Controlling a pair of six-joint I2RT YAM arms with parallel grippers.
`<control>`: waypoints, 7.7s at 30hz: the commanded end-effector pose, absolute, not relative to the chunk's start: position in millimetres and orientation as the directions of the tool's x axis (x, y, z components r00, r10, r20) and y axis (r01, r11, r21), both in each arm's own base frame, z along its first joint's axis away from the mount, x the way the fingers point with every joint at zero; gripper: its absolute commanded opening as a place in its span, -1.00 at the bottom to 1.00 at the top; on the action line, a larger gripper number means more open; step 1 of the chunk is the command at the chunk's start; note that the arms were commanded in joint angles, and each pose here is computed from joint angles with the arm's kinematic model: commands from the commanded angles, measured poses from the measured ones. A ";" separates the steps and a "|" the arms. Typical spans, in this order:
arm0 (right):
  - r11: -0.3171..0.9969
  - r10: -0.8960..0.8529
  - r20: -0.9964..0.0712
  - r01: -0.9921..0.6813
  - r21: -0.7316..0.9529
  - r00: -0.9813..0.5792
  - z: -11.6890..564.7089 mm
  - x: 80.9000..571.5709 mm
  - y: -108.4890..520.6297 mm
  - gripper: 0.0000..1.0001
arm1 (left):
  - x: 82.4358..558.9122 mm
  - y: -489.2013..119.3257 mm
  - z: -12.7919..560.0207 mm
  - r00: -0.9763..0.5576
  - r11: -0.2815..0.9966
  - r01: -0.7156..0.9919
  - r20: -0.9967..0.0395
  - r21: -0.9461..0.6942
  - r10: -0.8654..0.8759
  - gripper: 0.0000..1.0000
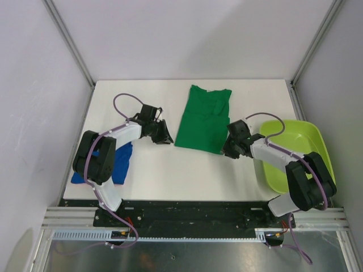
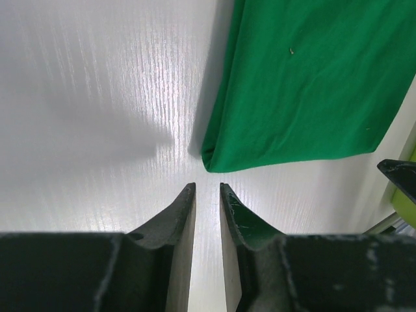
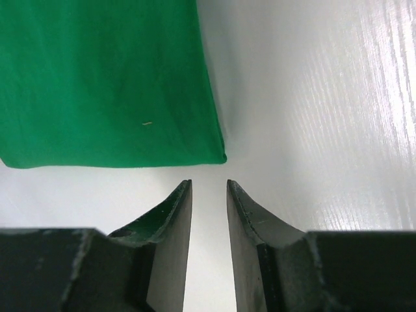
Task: Fold and stack the t-shirts
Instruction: Grab one side of the 2/3 rectangular tshirt with both arms, then fold the long partially folded tshirt into a neat square
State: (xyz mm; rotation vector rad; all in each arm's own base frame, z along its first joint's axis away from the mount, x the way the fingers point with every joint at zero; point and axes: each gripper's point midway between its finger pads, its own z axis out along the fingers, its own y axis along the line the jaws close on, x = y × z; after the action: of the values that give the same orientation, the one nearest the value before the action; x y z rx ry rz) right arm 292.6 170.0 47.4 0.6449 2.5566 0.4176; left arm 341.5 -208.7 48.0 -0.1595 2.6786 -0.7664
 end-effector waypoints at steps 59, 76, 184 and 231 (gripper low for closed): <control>0.856 0.514 -0.405 0.421 0.299 -0.756 13.0 294.7 166.0 -1.00 | 337.6 -232.4 47.5 -0.916 0.815 0.017 -0.335 -0.579 -0.219 -0.20; 0.859 0.508 -0.399 0.413 0.303 -0.763 12.9 293.4 168.4 -1.00 | 339.5 -227.1 16.7 -0.922 0.851 -0.033 -0.314 -0.524 -0.229 -0.23; 0.855 0.500 -0.603 0.246 0.456 -0.622 137.9 521.9 126.8 -1.00 | 515.2 -252.7 156.6 -0.724 0.810 0.036 -0.574 -0.586 -0.383 -1.00; 0.891 0.279 -0.529 0.011 0.454 -0.801 111.0 439.1 265.6 -0.46 | 439.3 -230.4 137.0 -0.803 0.777 -0.008 -0.459 -0.629 -0.379 -0.72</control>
State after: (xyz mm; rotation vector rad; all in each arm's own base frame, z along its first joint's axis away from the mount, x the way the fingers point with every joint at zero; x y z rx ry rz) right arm 439.2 250.1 76.8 0.2555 2.5362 0.5414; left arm 437.6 -252.1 89.5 -0.2409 2.5040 -0.8201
